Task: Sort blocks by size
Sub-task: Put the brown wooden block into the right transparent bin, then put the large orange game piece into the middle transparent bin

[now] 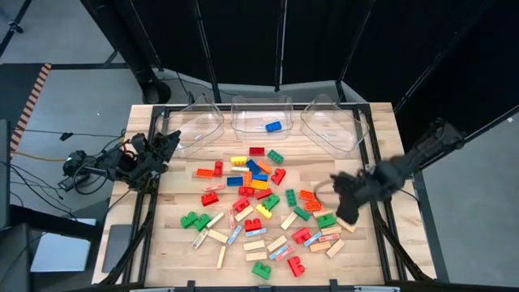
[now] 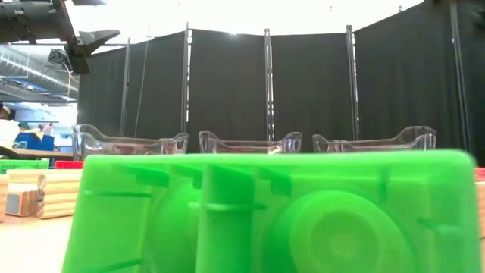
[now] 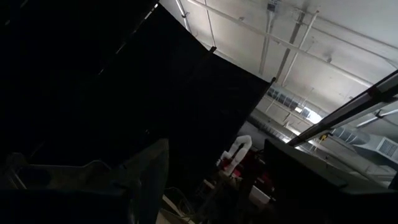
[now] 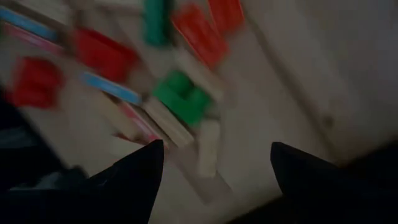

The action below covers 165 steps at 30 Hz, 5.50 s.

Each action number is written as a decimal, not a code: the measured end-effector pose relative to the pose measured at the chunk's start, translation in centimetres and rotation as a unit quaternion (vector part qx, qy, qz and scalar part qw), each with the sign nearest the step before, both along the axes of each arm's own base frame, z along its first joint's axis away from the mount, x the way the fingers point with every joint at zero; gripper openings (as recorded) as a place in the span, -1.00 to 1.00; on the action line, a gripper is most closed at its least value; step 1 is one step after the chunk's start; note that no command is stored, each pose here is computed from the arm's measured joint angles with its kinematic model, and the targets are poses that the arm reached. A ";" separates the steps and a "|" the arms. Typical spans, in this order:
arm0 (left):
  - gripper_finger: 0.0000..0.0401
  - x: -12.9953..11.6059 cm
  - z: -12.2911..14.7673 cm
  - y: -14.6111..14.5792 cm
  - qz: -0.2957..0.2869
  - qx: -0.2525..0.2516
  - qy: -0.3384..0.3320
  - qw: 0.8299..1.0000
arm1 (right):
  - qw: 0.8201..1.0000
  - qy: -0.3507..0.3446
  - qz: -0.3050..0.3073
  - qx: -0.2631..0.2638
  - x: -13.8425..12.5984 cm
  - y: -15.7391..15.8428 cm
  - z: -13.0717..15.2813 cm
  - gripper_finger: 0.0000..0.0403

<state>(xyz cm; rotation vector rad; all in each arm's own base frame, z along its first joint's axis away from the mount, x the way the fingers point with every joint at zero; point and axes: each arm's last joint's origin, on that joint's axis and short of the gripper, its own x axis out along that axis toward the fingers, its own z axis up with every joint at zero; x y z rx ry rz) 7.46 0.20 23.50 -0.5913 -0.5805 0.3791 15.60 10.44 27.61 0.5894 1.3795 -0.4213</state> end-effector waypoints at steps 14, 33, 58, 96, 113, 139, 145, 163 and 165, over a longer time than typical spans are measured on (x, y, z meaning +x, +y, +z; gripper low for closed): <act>0.34 0.0 0.0 0.0 0.001 0.002 0.001 1.000 | 0.998 0.049 -0.028 -0.004 -1.4 2.8 -10.0 0.54; 0.34 0.0 0.0 0.0 0.001 0.003 0.004 1.000 | 0.993 0.114 0.006 0.005 -1.1 5.3 -14.9 -0.11; 0.34 0.1 -0.2 0.0 0.001 0.006 0.016 1.000 | 0.959 -0.067 -0.214 -0.172 2.5 -9.0 -3.3 -0.41; 0.34 0.2 -0.4 -0.1 0.000 0.005 0.026 1.000 | 0.959 -0.238 0.143 -0.055 8.5 -13.4 -3.5 0.62; 0.34 0.3 -0.5 -0.1 -0.003 0.000 0.028 1.000 | 0.952 -0.044 0.300 -0.050 12.1 -7.7 -13.1 0.62; 0.34 0.5 -0.9 -0.1 -0.008 -0.006 0.045 0.999 | 0.949 -0.185 0.117 -0.229 17.6 -16.9 -2.9 -0.24; 0.34 0.6 -1.0 -0.1 -0.008 -0.004 0.054 0.999 | 0.923 -0.253 0.004 -0.290 17.8 -24.6 -1.0 -0.24; 0.34 0.7 -1.2 -0.1 -0.006 -0.015 0.058 0.998 | 0.937 -0.276 -0.011 -0.213 17.2 -29.5 -2.3 0.70; 0.34 0.7 -1.2 -0.1 -0.006 -0.015 0.057 0.998 | 0.935 -0.300 0.020 -0.187 17.4 -28.8 -0.6 0.75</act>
